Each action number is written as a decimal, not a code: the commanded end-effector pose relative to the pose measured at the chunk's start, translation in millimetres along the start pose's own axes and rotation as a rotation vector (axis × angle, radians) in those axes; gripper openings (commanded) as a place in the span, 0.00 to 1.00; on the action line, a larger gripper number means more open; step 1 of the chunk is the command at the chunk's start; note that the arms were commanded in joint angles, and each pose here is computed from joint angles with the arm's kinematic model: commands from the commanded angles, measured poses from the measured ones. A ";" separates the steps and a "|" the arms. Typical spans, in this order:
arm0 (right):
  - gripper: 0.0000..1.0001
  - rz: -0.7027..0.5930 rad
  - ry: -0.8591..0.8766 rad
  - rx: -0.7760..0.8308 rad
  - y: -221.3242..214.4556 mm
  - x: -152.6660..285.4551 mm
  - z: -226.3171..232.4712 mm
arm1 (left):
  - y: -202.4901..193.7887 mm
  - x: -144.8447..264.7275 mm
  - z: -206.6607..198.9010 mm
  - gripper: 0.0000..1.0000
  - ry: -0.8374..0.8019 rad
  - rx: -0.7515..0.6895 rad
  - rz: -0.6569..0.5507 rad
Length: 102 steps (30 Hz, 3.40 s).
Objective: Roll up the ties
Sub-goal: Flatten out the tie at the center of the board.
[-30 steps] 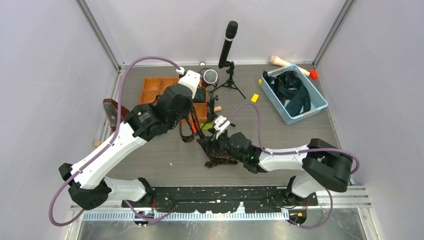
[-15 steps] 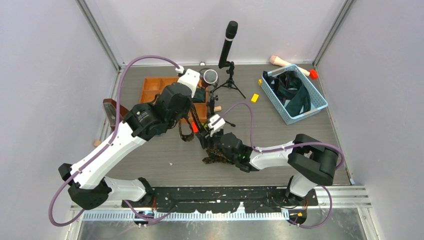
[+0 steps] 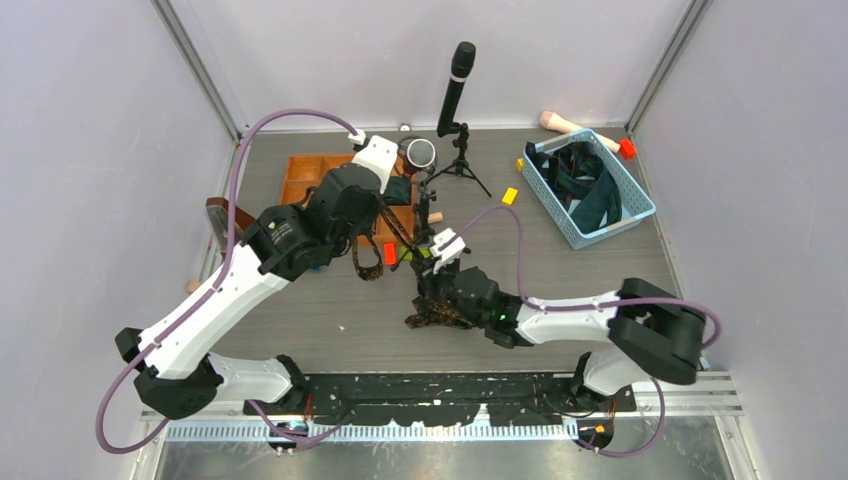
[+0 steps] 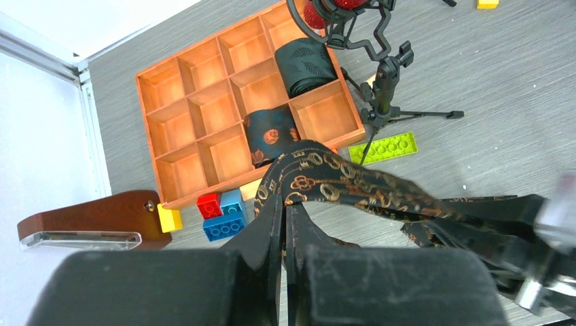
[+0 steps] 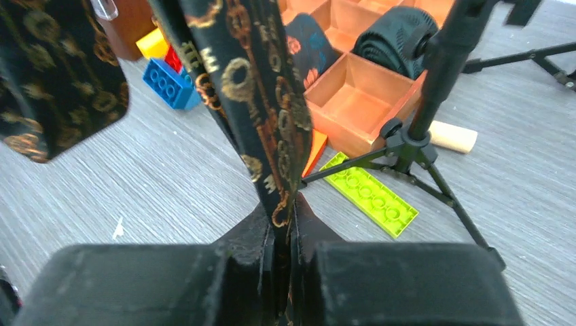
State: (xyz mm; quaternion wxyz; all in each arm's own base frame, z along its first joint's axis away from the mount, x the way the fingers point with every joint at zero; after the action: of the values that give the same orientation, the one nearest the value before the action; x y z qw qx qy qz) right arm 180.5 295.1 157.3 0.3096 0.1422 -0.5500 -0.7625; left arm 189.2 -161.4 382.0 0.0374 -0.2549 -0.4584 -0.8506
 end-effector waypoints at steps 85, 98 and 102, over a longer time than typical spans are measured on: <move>0.78 0.503 -0.039 -0.202 57.6 39.3 -49.2 | -44.0 10.7 -9.4 0.00 0.039 -0.116 0.082; 0.52 0.433 -0.351 -0.602 52.0 110.5 -51.0 | -36.5 -0.6 -17.7 0.00 0.017 -0.123 0.089; 0.30 0.490 -0.300 -0.654 42.6 120.5 -44.3 | -32.7 -2.4 -19.4 0.00 0.008 -0.122 0.083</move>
State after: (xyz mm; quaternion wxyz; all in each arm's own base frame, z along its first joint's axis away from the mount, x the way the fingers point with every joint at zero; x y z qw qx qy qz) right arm 138.6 174.5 196.7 0.4063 -0.1946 -0.3827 -0.8066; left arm 170.0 -154.2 335.8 0.0711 -0.2875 -0.3677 -0.8815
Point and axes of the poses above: each gripper's point midway between its finger pads, its own x axis back along the fingers, its own z axis along the line the jaws close on, y = z × x, the point moved 9 cm from there along x, back along the fingers, and after that the axes turned 15 degrees about -x, right-handed, at the moved point
